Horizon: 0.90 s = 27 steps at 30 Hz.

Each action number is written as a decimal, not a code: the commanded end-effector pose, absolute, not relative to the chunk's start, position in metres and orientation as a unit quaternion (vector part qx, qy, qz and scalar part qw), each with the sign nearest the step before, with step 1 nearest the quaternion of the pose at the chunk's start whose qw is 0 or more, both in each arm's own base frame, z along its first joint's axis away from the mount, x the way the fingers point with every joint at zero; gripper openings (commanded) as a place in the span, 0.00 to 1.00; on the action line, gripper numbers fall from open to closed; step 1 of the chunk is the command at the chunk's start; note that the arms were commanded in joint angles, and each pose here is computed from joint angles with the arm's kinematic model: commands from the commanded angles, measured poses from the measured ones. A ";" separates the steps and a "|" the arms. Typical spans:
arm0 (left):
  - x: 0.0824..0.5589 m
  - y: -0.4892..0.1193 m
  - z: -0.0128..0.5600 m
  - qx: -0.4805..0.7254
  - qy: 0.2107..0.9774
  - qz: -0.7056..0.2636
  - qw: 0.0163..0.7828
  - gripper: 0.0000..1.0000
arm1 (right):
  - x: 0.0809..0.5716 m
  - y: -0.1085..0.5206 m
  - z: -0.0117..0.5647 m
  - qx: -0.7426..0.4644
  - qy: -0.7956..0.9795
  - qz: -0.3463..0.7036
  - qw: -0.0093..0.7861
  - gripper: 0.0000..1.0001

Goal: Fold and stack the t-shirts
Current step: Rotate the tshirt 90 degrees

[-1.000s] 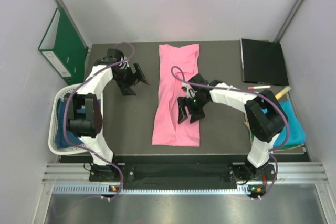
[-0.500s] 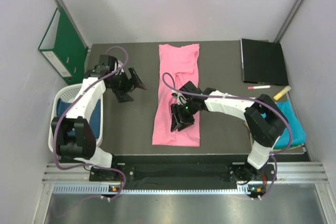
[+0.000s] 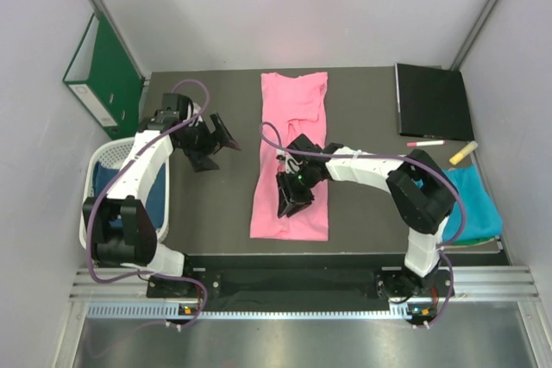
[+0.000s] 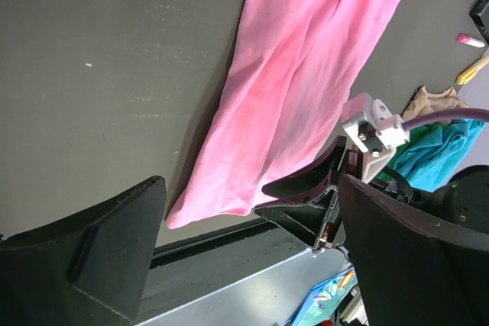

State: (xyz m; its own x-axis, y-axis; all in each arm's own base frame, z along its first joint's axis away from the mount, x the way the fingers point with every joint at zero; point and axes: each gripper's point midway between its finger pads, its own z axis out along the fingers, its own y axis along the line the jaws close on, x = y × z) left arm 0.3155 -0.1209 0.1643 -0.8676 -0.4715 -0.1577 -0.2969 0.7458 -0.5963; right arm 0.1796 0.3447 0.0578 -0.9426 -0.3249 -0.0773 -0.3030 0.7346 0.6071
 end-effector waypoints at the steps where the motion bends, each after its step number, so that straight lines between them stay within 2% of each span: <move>1: 0.311 -0.121 0.177 -0.206 0.919 -0.293 0.165 0.99 | 0.177 0.350 0.058 0.191 -0.934 -0.303 0.014 0.36; 14: 0.306 -0.118 0.178 -0.220 0.917 -0.287 0.168 0.99 | 0.162 0.346 0.035 0.216 -0.935 -0.276 0.050 0.31; 17: 0.305 -0.117 0.177 -0.222 0.918 -0.285 0.167 0.99 | 0.159 0.350 0.035 0.222 -0.931 -0.286 0.052 0.17; 18: 0.305 -0.117 0.177 -0.222 0.918 -0.284 0.168 0.99 | 0.159 0.351 0.036 0.223 -0.930 -0.288 0.050 0.09; 21: 0.304 -0.117 0.175 -0.223 0.919 -0.281 0.166 0.99 | 0.158 0.348 0.042 0.225 -0.930 -0.286 0.048 0.04; 27: 0.301 -0.116 0.168 -0.226 0.919 -0.278 0.163 0.99 | 0.156 0.346 0.071 0.223 -0.928 -0.297 0.034 0.01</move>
